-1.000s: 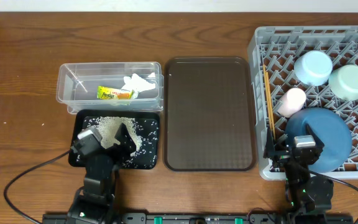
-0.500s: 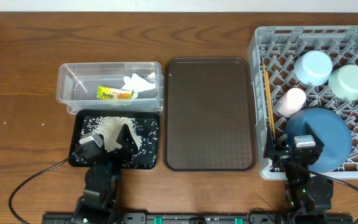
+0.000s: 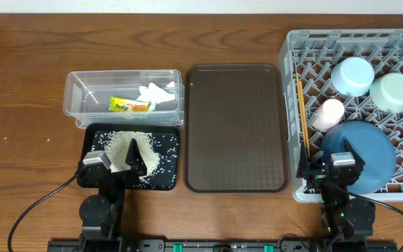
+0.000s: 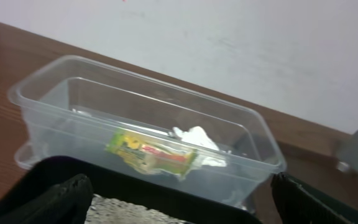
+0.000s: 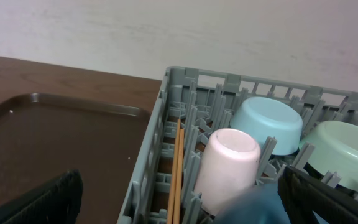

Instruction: Sort waste into correct bins and load items into the dishwasher rack

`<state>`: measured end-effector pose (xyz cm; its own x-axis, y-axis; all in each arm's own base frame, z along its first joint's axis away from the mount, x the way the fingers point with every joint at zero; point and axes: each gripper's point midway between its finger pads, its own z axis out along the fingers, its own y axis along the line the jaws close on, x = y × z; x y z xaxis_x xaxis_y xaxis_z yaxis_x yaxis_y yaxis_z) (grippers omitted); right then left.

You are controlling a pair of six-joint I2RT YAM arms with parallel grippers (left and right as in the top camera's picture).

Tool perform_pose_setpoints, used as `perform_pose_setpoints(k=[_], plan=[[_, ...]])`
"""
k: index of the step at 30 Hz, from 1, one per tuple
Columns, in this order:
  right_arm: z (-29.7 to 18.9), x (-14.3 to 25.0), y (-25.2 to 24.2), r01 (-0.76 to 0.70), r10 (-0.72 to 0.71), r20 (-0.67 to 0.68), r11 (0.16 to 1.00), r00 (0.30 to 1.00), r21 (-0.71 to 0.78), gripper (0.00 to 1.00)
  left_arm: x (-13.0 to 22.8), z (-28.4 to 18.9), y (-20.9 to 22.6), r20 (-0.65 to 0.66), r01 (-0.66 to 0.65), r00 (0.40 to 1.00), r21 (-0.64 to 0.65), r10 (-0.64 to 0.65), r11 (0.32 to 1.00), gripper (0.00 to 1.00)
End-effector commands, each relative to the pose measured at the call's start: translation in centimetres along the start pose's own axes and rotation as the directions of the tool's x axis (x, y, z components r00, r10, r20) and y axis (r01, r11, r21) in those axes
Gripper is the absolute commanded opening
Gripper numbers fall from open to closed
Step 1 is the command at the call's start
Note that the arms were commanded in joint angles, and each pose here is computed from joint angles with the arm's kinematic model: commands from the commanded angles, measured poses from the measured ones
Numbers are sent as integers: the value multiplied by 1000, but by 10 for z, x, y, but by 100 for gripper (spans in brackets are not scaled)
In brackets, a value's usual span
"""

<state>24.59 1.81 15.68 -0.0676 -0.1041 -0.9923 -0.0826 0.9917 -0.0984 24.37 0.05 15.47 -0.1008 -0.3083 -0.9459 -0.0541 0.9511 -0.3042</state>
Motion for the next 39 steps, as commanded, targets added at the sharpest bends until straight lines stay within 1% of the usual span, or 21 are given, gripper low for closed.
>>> perform_pose_setpoints(k=[1, 7, 9, 21, 39], plan=[[0, 0, 2, 15, -15, 1, 1000, 1000, -6, 99, 17, 2, 6, -43, -122, 992, -5, 122, 993, 95], [0, 0, 2, 15, -15, 2, 1000, 1000, -6, 99, 17, 2, 7, -43, -257, 966, -1, 256, 966, 95], [0, 0, 2, 15, -15, 2, 1000, 1000, -6, 99, 17, 2, 7, -43, -282, 958, -2, 282, 959, 95], [0, 0, 2, 15, -15, 1, 1000, 1000, -6, 99, 22, 1, -10, -42, -301, 952, 65, 304, 951, 95], [0, 0, 2, 15, -15, 1, 1000, 1000, -6, 99, 23, 1, -10, -46, -301, 951, 66, 305, 951, 95]])
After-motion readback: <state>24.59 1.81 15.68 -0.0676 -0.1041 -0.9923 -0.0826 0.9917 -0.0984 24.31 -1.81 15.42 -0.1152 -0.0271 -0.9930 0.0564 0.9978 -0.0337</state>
